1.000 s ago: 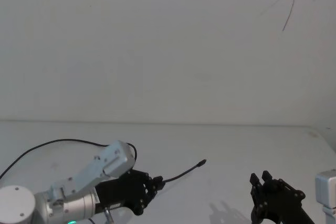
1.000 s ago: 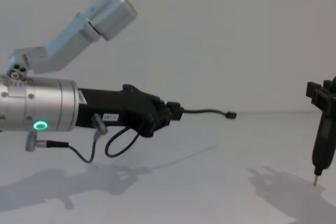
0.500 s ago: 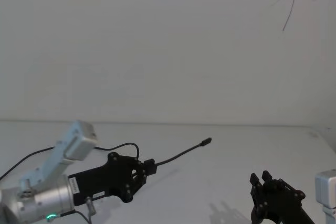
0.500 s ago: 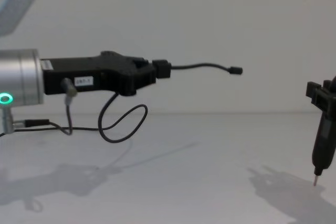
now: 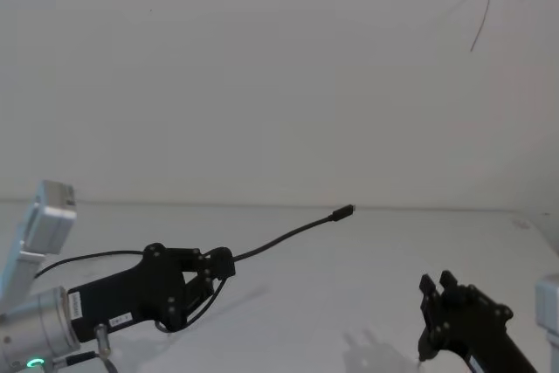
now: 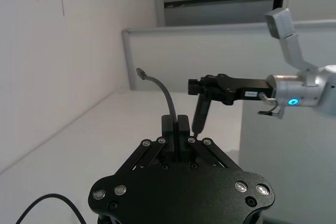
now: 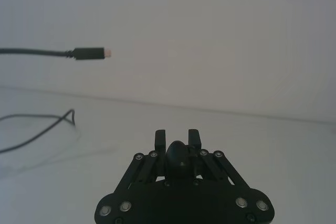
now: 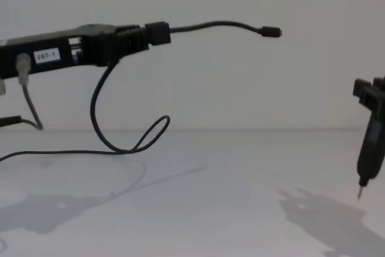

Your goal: Pick up the data cable with the one hand.

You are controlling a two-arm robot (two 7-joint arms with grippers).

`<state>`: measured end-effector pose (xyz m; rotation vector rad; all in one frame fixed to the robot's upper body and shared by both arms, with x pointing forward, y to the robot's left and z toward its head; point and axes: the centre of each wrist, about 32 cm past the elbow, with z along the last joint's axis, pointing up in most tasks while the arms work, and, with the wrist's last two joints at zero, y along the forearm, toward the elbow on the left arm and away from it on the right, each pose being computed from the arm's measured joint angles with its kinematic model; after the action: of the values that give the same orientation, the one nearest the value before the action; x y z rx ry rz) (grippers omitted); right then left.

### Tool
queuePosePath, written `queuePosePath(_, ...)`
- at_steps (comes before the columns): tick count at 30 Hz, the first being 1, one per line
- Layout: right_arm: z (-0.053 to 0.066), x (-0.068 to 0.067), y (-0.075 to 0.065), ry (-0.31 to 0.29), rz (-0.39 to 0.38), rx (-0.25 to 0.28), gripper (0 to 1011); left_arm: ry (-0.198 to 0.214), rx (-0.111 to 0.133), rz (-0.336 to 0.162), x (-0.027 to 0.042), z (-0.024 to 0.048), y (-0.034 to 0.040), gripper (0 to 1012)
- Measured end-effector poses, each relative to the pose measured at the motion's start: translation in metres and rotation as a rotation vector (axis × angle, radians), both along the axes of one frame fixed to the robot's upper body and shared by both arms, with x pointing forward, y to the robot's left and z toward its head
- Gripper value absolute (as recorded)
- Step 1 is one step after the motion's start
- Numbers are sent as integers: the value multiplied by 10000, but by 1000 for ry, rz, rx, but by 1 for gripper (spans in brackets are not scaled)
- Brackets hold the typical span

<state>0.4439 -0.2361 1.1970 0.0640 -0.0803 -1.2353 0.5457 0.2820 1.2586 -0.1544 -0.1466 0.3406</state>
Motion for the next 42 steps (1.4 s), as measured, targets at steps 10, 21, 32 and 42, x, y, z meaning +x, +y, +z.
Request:
queuePosePath(10,247,54,60,-86,9,61,251,9,-48,-31,-51,28,85,50)
queuePosePath(21,559,121,117,-189,18,140,251,12,-71,-46,-77,43,128,50)
queuePosePath(32,787,166,106,-253,34,217,251,13,-80,-52,-87,50,143,50)
queuePosePath(42,857,174,121,-265,63,257,251,14,-83,-54,-90,52,151,50)
